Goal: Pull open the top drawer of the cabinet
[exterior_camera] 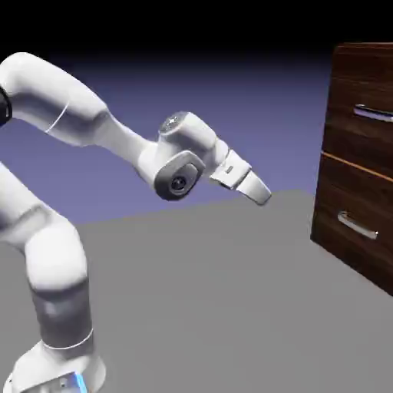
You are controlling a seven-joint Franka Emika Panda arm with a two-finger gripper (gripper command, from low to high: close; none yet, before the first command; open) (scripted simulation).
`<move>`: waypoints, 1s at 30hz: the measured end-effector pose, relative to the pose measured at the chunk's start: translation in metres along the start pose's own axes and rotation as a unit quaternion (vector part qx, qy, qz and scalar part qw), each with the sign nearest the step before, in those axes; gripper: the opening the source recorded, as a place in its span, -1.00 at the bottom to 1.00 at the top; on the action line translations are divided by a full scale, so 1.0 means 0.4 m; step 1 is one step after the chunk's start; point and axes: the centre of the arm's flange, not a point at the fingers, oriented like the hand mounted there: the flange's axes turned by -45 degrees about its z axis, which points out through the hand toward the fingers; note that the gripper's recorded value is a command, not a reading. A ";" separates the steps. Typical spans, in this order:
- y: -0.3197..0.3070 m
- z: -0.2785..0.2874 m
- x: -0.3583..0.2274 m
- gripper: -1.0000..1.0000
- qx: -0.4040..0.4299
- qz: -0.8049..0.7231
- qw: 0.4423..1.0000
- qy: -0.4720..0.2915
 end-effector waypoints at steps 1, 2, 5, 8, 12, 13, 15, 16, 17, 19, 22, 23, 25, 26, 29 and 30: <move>-0.003 0.003 0.031 0.00 -0.003 -0.041 0.999 0.007; -0.005 0.006 0.061 0.00 -0.006 -0.081 0.997 0.013; -0.012 0.017 0.149 0.00 -0.020 -0.201 0.979 0.031; -0.020 0.030 0.229 0.00 -0.039 -0.319 0.946 0.046; -0.029 0.053 0.327 0.00 -0.069 -0.468 0.879 0.059; -0.031 0.059 0.350 0.00 -0.078 -0.503 0.859 0.061; -0.036 0.073 0.393 0.00 -0.095 -0.571 0.813 0.063; -0.038 0.081 0.413 0.00 -0.104 -0.604 0.788 0.064; -0.040 0.089 0.433 0.00 -0.114 -0.635 0.761 0.063; -0.045 0.105 0.470 0.00 -0.132 -0.695 0.704 0.061; -0.051 0.133 0.521 0.00 -0.161 -0.775 0.609 0.052; -0.054 0.143 0.536 0.00 -0.170 -0.799 0.575 0.047; -0.058 0.164 0.565 0.00 -0.188 -0.842 0.504 0.037; -0.060 0.175 0.578 0.00 -0.197 -0.862 0.467 0.031; -0.066 0.209 0.615 0.00 -0.221 -0.910 0.350 0.008; -0.068 0.221 0.626 0.00 -0.228 -0.923 0.310 0.000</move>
